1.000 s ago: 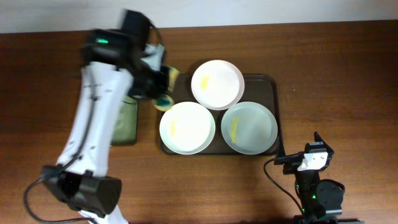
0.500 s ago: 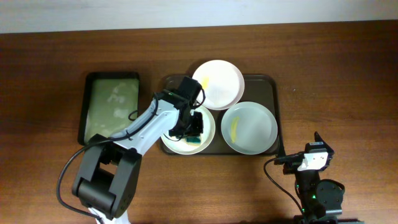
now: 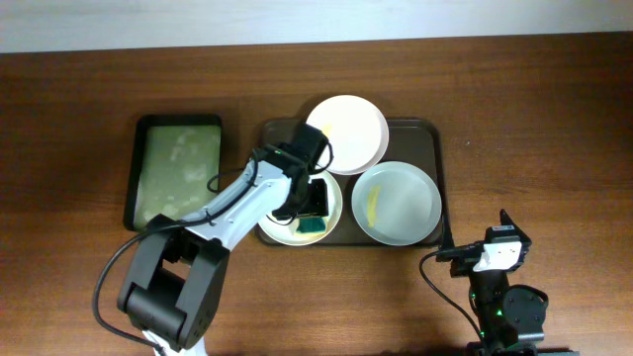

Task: Clean dirty plates on tray and stack at the side
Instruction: 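Reach the right gripper to the rim of the white plate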

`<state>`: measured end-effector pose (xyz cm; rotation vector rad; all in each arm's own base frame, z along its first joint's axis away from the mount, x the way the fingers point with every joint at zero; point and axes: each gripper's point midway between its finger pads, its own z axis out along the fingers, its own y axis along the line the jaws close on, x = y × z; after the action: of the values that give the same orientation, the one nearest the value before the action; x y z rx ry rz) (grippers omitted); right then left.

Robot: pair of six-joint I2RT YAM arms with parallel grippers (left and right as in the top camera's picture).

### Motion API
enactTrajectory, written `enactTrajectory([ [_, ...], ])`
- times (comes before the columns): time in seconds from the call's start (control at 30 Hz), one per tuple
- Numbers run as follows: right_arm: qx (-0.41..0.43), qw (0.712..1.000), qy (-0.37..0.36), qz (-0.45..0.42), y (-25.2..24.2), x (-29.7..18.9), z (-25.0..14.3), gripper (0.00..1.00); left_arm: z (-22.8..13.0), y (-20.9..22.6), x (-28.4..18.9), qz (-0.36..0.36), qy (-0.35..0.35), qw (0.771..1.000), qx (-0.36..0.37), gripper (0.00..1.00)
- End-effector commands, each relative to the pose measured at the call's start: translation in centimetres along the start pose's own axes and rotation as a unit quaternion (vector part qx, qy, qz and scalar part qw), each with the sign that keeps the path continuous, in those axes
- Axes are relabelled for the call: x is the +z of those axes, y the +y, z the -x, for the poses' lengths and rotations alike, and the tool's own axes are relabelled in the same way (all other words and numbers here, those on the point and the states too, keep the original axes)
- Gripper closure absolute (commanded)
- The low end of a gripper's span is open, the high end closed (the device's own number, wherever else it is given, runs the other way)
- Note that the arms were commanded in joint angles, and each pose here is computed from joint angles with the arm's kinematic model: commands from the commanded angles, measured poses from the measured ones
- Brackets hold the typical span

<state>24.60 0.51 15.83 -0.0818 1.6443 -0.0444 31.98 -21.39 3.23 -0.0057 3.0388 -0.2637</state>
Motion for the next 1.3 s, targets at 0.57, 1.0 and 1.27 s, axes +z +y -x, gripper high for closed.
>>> enactTrajectory([
  [0.57, 0.004, 1.000, 0.001, 0.002, 0.1, 0.0, -0.2, 0.02, 0.5, 1.7, 1.7, 0.068, -0.026, 0.993, -0.089, 1.00],
  [1.0, 0.023, 0.908, -0.388, 0.160, 3.7, -11.6, 24.9, 0.02, 0.3, 1.8, 1.6, 0.069, -0.023, 0.993, -0.089, 1.00],
  [1.27, -0.008, 0.966, 0.084, 0.244, 5.7, -3.8, 27.8, 0.02, 0.3, 1.8, 1.6, 0.069, -0.023, 0.993, -0.089, 1.00],
])
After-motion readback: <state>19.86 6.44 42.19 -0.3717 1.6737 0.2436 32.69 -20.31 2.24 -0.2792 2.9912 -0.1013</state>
